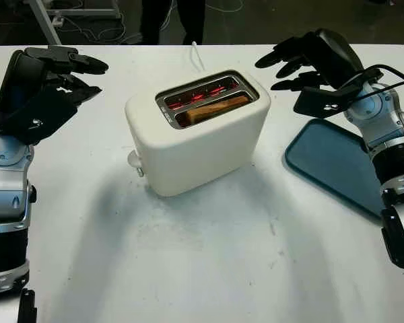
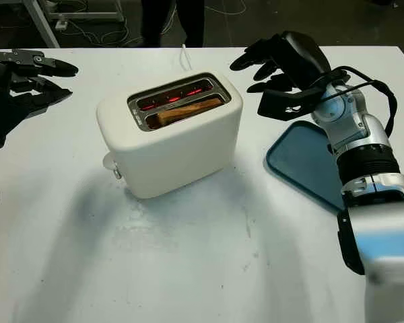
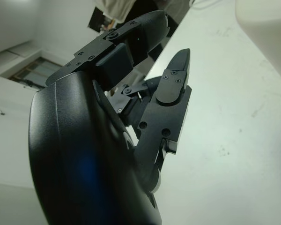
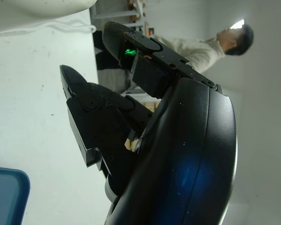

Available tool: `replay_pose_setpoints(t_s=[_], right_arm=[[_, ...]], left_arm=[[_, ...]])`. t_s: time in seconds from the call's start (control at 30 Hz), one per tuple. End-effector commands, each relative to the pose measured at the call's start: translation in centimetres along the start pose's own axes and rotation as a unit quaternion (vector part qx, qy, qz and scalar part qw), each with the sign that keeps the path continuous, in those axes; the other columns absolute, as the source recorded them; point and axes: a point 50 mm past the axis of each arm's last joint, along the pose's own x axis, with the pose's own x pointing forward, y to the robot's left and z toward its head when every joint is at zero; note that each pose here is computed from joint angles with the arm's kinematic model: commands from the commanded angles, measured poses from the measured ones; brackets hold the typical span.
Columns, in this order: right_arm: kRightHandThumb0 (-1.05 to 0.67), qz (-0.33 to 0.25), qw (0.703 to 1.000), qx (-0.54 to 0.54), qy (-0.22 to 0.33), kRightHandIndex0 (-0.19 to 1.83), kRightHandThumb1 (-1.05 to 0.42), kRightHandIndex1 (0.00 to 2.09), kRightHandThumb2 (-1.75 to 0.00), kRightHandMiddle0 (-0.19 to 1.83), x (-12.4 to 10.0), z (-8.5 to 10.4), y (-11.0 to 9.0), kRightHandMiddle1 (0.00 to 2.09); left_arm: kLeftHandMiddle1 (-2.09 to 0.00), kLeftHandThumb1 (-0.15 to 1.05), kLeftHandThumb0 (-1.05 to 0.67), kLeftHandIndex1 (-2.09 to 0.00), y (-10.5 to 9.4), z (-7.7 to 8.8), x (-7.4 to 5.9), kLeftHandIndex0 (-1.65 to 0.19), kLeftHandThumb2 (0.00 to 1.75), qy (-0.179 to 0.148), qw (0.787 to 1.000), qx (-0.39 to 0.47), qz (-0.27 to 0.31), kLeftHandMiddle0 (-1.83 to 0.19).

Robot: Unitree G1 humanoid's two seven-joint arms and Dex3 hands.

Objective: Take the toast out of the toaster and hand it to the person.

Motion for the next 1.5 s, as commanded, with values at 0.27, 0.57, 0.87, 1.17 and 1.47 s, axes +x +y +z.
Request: replay_pose_setpoints(t_s=[0.27,0.57,0.87,1.17,1.47], right_arm=[[-0.02,-0.004,1.000,0.007,0.006,1.27,-0.66,0.11,0.00,1.09,-0.13,-0.14,-0.37,0.02],[0.00,-0.003,1.000,0.002,0.000,1.29,-0.66,0.10,0.00,1.10,-0.23,-0.11,-0.36,0.02],[0.01,-0.001,1.000,0.008,0.002,1.30,-0.66,0.08,0.00,1.10,-0.25,-0.22,-0.20,0.01],[-0.01,-0.001,1.000,0.007,0.007,1.29,-0.67,0.06,0.00,1.10,-0.26,-0.25,-0.30,0.01],[0.02,0.000,1.000,0.008,0.002,1.30,-0.67,0.05,0.00,1.10,-0.25,-0.20,-0.26,0.00]], left_arm=[[-0.87,0.85,-0.09,-0.25,0.08,-0.14,-0.21,-0.98,0.00,0.009,1.000,-0.003,0.004,-0.81],[-0.88,0.85,-0.11,-0.25,0.07,-0.26,-0.25,-0.99,0.00,0.005,1.000,0.000,0.003,-0.82],[-0.88,0.85,-0.12,-0.25,0.08,-0.24,-0.31,-0.99,0.00,0.008,1.000,0.000,0.004,-0.82],[-0.86,0.85,-0.09,-0.24,0.04,-0.17,-0.30,-0.99,0.00,0.012,1.000,-0.004,0.005,-0.81],[-0.88,0.85,-0.11,-0.25,0.07,-0.30,-0.32,-0.99,0.00,0.010,1.000,-0.005,0.004,-0.82]])
